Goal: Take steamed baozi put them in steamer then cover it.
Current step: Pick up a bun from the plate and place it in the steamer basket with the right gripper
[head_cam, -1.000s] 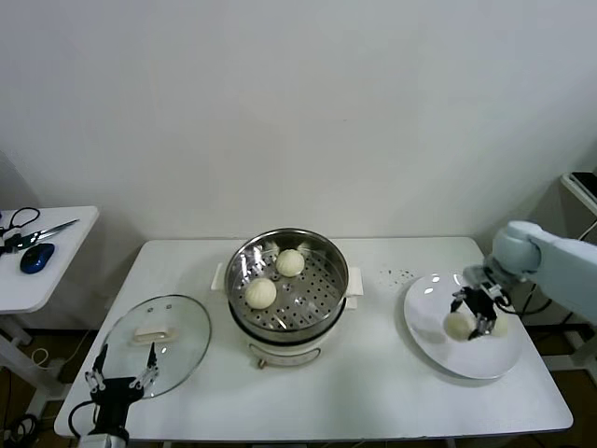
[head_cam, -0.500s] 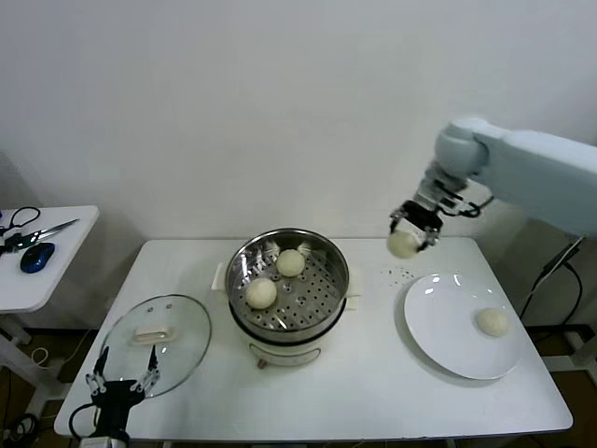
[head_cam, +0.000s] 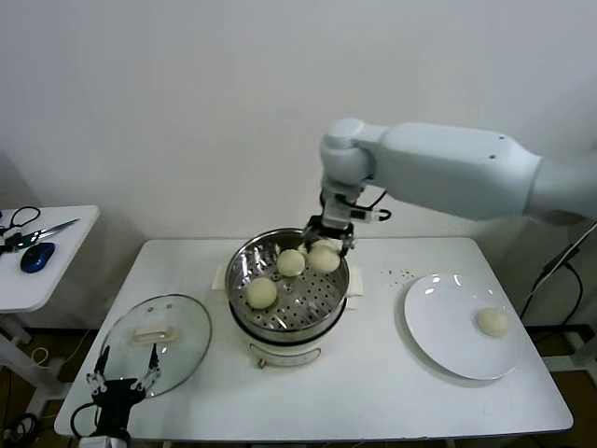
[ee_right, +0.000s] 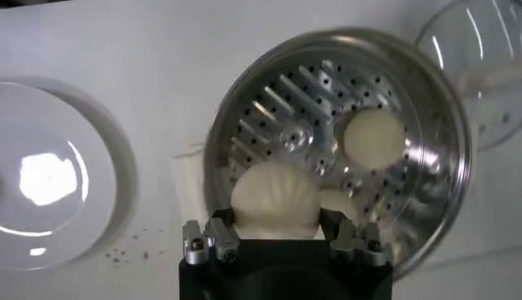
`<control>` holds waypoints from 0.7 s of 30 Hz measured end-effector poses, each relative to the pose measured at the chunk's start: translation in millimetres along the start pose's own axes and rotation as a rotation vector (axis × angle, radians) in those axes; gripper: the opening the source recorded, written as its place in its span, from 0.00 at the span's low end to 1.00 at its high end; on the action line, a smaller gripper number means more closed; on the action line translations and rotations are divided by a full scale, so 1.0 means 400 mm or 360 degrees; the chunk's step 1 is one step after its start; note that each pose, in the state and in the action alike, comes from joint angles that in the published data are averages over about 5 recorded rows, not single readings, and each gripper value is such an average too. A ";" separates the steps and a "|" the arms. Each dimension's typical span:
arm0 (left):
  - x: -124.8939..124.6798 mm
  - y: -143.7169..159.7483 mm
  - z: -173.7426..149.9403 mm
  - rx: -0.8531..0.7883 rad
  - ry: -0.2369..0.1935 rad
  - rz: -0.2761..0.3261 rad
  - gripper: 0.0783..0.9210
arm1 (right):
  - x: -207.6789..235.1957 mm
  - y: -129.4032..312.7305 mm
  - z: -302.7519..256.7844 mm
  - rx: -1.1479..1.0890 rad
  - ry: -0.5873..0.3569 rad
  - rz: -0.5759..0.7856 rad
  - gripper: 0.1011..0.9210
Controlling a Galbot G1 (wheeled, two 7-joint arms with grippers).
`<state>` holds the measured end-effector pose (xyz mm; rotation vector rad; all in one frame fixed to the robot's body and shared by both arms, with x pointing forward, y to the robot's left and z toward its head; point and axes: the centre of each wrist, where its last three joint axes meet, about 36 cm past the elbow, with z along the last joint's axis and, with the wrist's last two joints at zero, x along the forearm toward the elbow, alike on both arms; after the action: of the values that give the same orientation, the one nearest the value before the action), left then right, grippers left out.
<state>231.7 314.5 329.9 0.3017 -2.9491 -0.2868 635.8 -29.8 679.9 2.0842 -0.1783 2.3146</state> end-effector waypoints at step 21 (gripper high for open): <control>-0.009 0.007 -0.004 -0.0007 -0.0010 0.0002 0.88 | -0.217 -0.130 -0.115 0.0295 -0.0163 -0.0075 0.80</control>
<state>234.8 317.7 331.5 0.2985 -2.9546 -0.2941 604.2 31.8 592.7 2.2660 0.0870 2.2782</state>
